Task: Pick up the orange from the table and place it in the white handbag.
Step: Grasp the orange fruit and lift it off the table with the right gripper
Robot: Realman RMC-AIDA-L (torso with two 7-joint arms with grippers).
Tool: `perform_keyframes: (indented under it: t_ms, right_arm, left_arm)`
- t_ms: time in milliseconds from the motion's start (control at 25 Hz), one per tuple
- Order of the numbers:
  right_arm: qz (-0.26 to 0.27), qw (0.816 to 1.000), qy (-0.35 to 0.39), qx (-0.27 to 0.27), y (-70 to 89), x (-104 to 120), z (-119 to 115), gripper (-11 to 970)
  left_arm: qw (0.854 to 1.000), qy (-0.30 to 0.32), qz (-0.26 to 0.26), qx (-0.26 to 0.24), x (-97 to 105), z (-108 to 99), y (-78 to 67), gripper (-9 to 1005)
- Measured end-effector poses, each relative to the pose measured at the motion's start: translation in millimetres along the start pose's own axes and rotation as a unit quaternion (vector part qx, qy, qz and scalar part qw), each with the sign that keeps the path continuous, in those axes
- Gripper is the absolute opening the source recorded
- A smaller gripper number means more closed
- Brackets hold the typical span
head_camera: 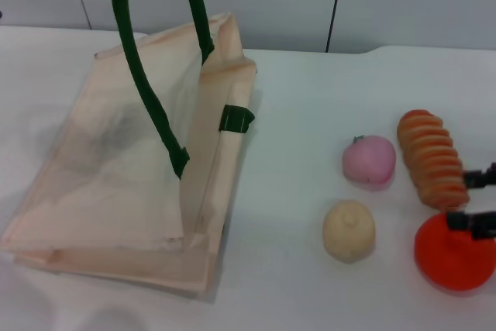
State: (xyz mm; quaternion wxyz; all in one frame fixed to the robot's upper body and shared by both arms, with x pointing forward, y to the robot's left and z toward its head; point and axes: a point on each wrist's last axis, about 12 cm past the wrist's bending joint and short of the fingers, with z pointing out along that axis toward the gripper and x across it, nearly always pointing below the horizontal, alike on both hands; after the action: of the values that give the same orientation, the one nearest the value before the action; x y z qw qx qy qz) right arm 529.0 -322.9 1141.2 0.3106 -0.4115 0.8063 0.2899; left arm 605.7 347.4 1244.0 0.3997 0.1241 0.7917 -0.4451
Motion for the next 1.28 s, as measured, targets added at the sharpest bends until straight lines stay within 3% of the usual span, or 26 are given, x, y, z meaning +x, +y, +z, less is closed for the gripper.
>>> perform_keyframes:
  t_ms: [560, 1040, 1280]
  right_arm:
    - [0.020, 0.996, 0.086, 0.004, -6.2, 7, 25, 883]
    - [0.027, 0.992, 0.120, 0.009, -7.2, 12, 27, 880]
    - [0.024, 0.990, 0.137, 0.011, -7.9, 12, 28, 801]
  left_arm:
    - [1.000, -0.009, -0.001, 0.004, -2, -1, -0.8, 119]
    - [1.000, -0.010, -0.002, 0.004, -2, -1, -0.9, 119]
    - [1.000, -0.010, -0.002, 0.004, -2, -1, -0.9, 119]
